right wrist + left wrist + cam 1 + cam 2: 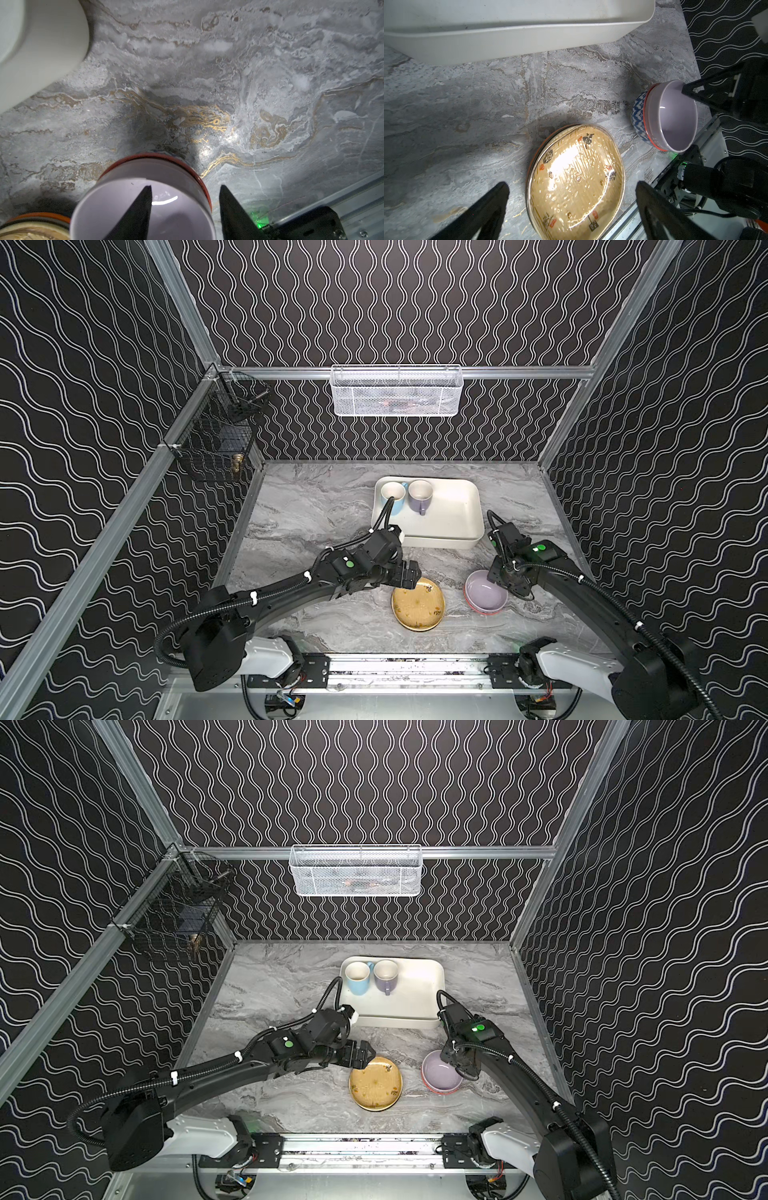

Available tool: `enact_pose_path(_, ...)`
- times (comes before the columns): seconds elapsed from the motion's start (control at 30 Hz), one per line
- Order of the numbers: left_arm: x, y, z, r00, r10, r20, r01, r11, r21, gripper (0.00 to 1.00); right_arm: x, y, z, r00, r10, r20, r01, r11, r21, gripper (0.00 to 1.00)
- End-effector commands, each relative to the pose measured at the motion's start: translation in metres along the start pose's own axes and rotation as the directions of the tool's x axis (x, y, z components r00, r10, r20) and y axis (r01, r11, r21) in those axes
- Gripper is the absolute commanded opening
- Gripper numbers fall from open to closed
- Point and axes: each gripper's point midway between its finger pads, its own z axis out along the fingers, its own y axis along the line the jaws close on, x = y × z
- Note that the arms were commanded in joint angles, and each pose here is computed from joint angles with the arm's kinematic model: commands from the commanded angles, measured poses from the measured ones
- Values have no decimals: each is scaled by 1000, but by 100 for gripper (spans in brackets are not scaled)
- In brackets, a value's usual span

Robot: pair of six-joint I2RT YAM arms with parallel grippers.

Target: Place the mixed dishes into the plastic bin

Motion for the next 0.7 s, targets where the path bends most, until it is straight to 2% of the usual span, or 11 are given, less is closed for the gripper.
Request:
enact_pose_path(0.0, -2, 2, -2, 1000, 3, 22, -3, 1000, -10, 99, 12, 3, 1, 999, 25, -34, -26, 999, -24, 52)
enact_pose_path(0.1, 0, 6, -2, 1000, 5, 21, -4, 1000, -23, 99, 20, 9, 4, 999, 3, -43, -4, 999, -39, 47)
enact_pose_path(0.27, 3, 11, -4, 1000, 7, 20, -6, 999, -43, 99, 25, 26, 9, 998, -40, -53, 37, 998, -59, 28)
enact_pose_path(0.53, 10, 30, -13, 999, 4, 34, 0, 993, -119, 99, 22, 53, 13, 995, -84, -50, 79, 993, -87, 25)
enact_pose_path(0.67, 6, 33, -18, 999, 10, 50, -3, 990, -144, 99, 16, 53, 10, 995, -91, -30, 89, 994, -68, 19)
